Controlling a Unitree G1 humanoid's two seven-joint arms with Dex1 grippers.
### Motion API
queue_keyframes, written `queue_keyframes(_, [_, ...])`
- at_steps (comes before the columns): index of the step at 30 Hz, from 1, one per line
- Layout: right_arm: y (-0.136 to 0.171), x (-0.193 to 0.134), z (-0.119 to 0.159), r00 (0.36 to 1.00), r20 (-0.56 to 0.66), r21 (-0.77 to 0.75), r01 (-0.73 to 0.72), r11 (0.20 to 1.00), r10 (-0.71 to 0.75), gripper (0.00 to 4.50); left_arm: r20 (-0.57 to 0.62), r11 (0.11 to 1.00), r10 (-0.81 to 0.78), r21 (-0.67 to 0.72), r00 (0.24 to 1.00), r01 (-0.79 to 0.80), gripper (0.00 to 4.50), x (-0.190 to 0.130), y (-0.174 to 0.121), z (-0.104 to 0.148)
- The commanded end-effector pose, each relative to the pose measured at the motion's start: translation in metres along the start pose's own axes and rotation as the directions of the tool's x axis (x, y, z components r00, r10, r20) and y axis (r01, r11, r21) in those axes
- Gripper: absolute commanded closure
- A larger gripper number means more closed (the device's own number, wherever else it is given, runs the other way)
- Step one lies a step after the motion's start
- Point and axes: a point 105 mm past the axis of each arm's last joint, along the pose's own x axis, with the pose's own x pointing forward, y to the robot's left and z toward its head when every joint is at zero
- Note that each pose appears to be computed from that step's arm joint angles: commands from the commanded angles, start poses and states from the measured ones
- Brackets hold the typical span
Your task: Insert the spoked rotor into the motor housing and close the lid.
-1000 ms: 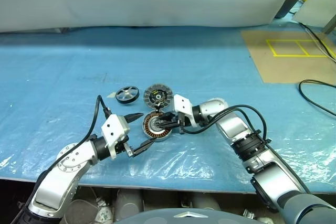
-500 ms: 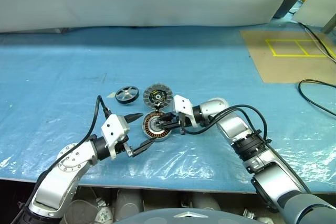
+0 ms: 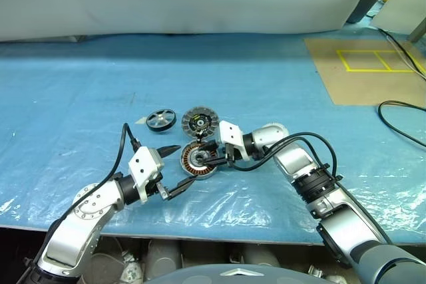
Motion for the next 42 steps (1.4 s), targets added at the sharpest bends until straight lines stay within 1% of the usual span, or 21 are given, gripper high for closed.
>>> queue_keyframes(1, [-0.004,-0.002,0.003,1.000,-0.004,-0.020,0.007,1.000,-0.007,2.29,0.029,1.000,-0.001,0.031,1.000,0.000,0.00,0.000,0.001,0.009])
queue_keyframes(6, [-0.009,-0.009,0.011,0.999,0.028,-0.010,0.024,1.000,-0.024,2.29,0.031,1.000,-0.005,0.031,1.000,0.004,0.00,0.001,0.001,0.009])
queue_keyframes(10, [-0.015,-0.019,0.027,0.995,0.094,0.020,0.033,0.999,-0.035,2.29,0.033,1.000,-0.006,0.030,0.999,0.005,0.00,0.002,0.000,0.010])
queue_keyframes(12, [-0.015,-0.021,0.029,0.994,0.104,0.027,0.027,0.999,-0.029,2.69,0.034,1.000,-0.007,0.028,0.999,0.006,0.00,0.003,0.000,0.010])
queue_keyframes(14, [-0.014,-0.020,0.029,0.994,0.108,0.029,0.023,0.999,-0.026,3.18,0.035,1.000,-0.007,0.026,0.999,0.006,0.00,0.003,0.000,0.009])
queue_keyframes(15, [-0.012,-0.018,0.028,0.994,0.107,0.030,0.015,0.999,-0.018,3.59,0.036,1.000,-0.008,0.025,0.999,0.007,0.00,0.003,0.001,0.009])
queue_keyframes(17, [-0.009,-0.014,0.027,0.994,0.106,0.031,0.006,0.999,-0.009,4.23,0.036,1.000,-0.010,0.023,0.999,0.009,0.00,0.003,0.001,0.009])
queue_keyframes(18, [-0.009,-0.012,0.027,0.994,0.106,0.031,0.004,1.000,-0.007,4.47,0.036,1.000,-0.011,0.023,0.999,0.010,0.00,0.003,0.002,0.009])
queue_keyframes(28, [-0.008,0.003,0.025,0.997,0.082,0.022,-0.013,1.000,0.011,4.47,0.028,1.000,-0.010,0.020,1.000,0.009,0.00,0.001,0.002,0.005])
queue_keyframes(33, [-0.008,0.008,0.001,1.000,-0.003,0.063,0.013,0.998,-0.013,4.47,0.021,1.000,-0.011,0.019,1.000,0.011,0.00,0.002,-0.001,0.000])
queue_keyframes(37, [0.003,0.007,-0.022,0.997,-0.076,0.098,-0.020,0.995,0.028,4.47,0.025,1.000,-0.011,0.023,1.000,0.010,0.00,0.003,-0.002,0.001])
queue_keyframes(40, [0.002,0.008,-0.026,0.996,-0.086,0.120,-0.004,0.993,0.014,4.47,0.027,1.000,-0.011,0.024,1.000,0.011,0.00,0.003,-0.002,0.001])
queue_keyframes(42, [0.002,0.008,-0.025,0.996,-0.084,0.107,-0.006,0.994,0.015,4.47,0.028,1.000,-0.014,0.023,1.000,0.013,0.00,0.004,-0.002,0.002])
